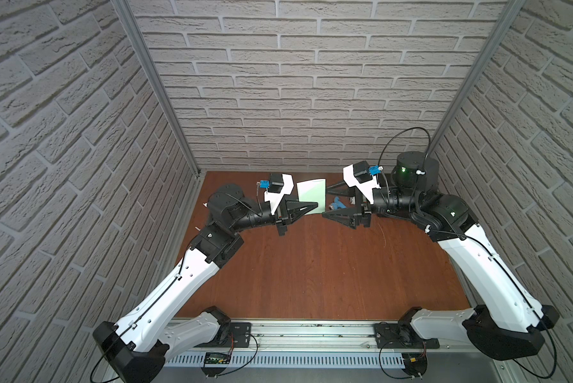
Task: Fold the square paper along the opposite sides
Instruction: Smooth out the paper, then place the paper at the center of the board.
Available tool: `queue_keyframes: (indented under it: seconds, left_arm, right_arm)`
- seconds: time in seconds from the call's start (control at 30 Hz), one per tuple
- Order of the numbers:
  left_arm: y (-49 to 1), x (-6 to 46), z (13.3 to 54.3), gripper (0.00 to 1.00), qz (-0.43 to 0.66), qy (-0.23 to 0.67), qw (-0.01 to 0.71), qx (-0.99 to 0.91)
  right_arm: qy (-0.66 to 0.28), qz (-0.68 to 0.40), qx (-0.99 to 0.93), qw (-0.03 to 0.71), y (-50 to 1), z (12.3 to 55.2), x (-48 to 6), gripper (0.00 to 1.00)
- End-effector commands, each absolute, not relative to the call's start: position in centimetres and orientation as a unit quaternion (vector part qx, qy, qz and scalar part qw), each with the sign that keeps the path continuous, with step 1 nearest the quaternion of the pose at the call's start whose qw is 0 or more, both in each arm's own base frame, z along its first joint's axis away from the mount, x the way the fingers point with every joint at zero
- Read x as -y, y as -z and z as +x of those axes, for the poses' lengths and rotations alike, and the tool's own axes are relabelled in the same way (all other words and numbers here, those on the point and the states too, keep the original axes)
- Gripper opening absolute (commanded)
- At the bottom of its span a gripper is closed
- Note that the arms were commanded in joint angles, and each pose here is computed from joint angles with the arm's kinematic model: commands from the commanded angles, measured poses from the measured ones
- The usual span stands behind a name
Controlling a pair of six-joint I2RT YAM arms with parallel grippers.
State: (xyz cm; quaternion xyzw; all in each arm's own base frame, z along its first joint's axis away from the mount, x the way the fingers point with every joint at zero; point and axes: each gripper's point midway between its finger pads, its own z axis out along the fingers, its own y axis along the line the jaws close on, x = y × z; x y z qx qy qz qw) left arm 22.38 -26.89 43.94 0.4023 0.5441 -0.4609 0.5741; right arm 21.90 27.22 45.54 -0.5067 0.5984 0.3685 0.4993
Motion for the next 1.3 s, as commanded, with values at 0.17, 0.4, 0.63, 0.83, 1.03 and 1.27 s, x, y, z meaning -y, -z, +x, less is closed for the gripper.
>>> queue_keyframes:
  seconds: [0.17,0.4,0.63,0.83,1.03,1.27]
  left_arm:
    - [-32.6,27.6,27.4,0.00,0.226,0.524,0.469,-0.675]
    - [-19.0,29.3,27.3,0.00,0.087,0.539,0.300,-0.782]
    - [-8.2,29.2,25.9,0.07,0.028,0.485,0.205,-0.850]
    - [-2.7,28.9,25.4,0.06,0.005,0.447,0.162,-0.880]
    - [1.4,27.1,25.0,0.45,-0.039,0.374,0.135,-0.917]
    - [3.2,23.0,23.8,0.98,-0.046,0.218,0.107,-0.969]
  right_arm:
    - [-0.260,-0.366,-0.688,0.571,-43.5,25.0,-22.1,1.00]
    - [-0.240,-0.310,-0.762,0.515,-37.1,25.5,-20.4,1.00]
    - [-0.251,-0.283,-0.796,0.473,-31.9,24.5,-19.6,1.00]
    - [-0.250,-0.274,-0.806,0.462,-30.2,24.4,-19.3,1.00]
    - [-0.255,-0.283,-0.804,0.457,-30.4,24.8,-19.8,1.00]
    - [-0.257,-0.295,-0.804,0.449,-30.2,25.5,-20.5,1.00]
